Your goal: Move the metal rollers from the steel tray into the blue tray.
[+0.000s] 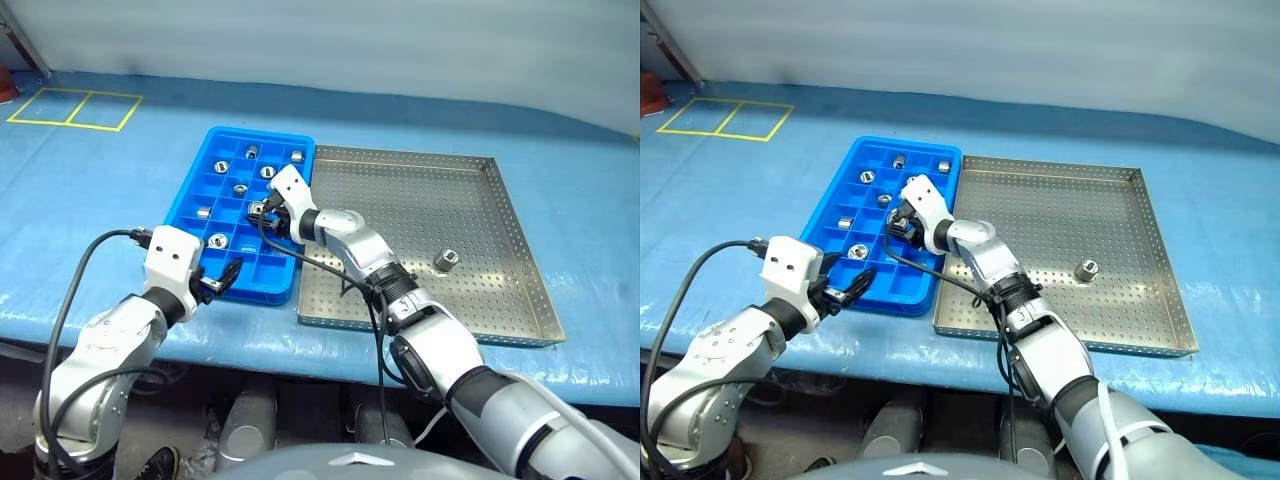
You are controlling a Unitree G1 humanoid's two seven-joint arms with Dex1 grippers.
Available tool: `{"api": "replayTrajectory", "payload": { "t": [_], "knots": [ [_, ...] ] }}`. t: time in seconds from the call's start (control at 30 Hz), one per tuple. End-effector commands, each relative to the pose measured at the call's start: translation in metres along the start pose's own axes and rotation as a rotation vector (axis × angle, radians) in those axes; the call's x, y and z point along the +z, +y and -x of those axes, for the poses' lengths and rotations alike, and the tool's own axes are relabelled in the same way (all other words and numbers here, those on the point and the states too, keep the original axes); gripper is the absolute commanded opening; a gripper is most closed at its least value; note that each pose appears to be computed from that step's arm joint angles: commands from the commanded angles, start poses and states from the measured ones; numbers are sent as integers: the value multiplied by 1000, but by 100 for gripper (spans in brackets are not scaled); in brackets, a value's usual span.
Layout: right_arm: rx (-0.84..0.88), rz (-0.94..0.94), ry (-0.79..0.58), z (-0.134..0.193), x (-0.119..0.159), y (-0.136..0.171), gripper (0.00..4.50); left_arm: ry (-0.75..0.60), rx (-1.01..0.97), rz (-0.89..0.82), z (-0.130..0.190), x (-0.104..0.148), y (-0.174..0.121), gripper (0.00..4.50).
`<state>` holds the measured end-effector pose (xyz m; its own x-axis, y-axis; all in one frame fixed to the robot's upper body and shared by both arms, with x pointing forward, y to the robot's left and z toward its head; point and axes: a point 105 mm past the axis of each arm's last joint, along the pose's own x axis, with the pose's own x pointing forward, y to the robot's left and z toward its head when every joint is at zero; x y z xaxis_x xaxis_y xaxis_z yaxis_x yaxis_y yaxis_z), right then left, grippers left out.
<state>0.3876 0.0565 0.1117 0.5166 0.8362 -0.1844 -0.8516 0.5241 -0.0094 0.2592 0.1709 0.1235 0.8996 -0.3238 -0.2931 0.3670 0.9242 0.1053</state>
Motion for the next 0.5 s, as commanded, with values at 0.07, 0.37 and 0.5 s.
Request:
{"api": "replayTrajectory", "payload": {
  "t": [0.07, 0.37, 0.5],
  "knots": [
    [-34, 44, -95, 1, 25, -8, 374, -36, -34, -14, -5, 10, -8, 364],
    [-172, 203, -114, 61, 28, -24, 403, -86, -167, -25, -22, 24, -31, 364],
    [-251, 245, 25, 109, 6, -25, 403, -97, -217, -35, -32, 29, -39, 364]
  ]
}}
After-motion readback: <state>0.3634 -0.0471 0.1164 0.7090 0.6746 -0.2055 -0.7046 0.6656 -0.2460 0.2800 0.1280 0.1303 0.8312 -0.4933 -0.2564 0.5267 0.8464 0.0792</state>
